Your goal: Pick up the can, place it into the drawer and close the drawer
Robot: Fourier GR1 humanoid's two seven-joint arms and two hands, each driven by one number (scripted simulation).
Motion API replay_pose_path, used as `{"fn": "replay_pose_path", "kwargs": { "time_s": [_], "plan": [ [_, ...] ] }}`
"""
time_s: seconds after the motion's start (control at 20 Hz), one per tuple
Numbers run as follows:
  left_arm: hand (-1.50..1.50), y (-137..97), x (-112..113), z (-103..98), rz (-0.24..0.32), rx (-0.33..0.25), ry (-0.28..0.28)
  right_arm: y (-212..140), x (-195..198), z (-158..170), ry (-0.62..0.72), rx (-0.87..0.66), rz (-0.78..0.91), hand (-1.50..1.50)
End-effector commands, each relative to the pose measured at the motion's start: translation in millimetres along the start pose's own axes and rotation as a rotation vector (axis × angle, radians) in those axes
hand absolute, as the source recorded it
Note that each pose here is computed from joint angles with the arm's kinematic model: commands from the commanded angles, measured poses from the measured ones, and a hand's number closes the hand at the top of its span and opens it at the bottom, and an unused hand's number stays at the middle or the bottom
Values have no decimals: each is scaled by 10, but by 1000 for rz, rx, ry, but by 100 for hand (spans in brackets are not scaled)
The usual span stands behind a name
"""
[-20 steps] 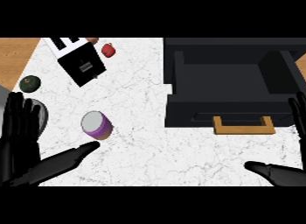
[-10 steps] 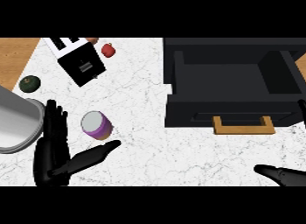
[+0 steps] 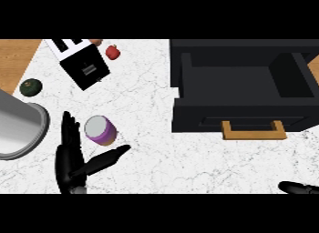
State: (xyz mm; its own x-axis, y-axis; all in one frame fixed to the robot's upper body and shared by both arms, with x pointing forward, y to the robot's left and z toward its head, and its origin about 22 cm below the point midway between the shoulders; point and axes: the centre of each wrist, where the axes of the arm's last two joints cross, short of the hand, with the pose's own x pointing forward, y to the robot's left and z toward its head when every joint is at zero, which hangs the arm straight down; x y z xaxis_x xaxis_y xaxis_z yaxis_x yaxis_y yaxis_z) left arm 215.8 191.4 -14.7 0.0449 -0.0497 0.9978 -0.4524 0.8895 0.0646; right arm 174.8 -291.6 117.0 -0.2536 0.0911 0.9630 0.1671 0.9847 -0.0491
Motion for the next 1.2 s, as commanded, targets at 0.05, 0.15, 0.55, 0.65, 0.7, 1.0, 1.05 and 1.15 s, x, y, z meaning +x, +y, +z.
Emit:
{"fn": "replay_pose_path", "kwargs": {
  "time_s": [0.05, 0.15, 0.55, 0.65, 0.7, 1.0, 1.05, 1.15],
  "plan": [
    [-150, 55, -181, -125, -9, 51, 14, 61, -67, 101, -2, -22, -9, -150],
    [-150, -17, -396, -33, -17, 65, 17, 47, -154, 155, 5, -14, 2, -150],
    [-150, 82, -764, -94, 11, 46, 71, -20, -6, 136, -7, -7, 8, -150],
    [-150, 116, -838, -226, 10, 53, 60, -78, 168, 171, -8, -12, 15, -150],
    [-150, 55, -886, -98, 0, 55, 67, -187, 38, 184, -22, 9, 21, -150],
    [-150, 78, -1120, -212, 22, 96, 77, -190, 151, 50, -4, -1, 34, -150],
    [-150, 195, -1218, -390, 30, 105, 98, -107, 46, 100, -2, -12, 23, -150],
    [-150, 104, -1310, -378, 36, 103, 87, -160, 139, 33, -8, -2, 4, -150]
  ]
}}
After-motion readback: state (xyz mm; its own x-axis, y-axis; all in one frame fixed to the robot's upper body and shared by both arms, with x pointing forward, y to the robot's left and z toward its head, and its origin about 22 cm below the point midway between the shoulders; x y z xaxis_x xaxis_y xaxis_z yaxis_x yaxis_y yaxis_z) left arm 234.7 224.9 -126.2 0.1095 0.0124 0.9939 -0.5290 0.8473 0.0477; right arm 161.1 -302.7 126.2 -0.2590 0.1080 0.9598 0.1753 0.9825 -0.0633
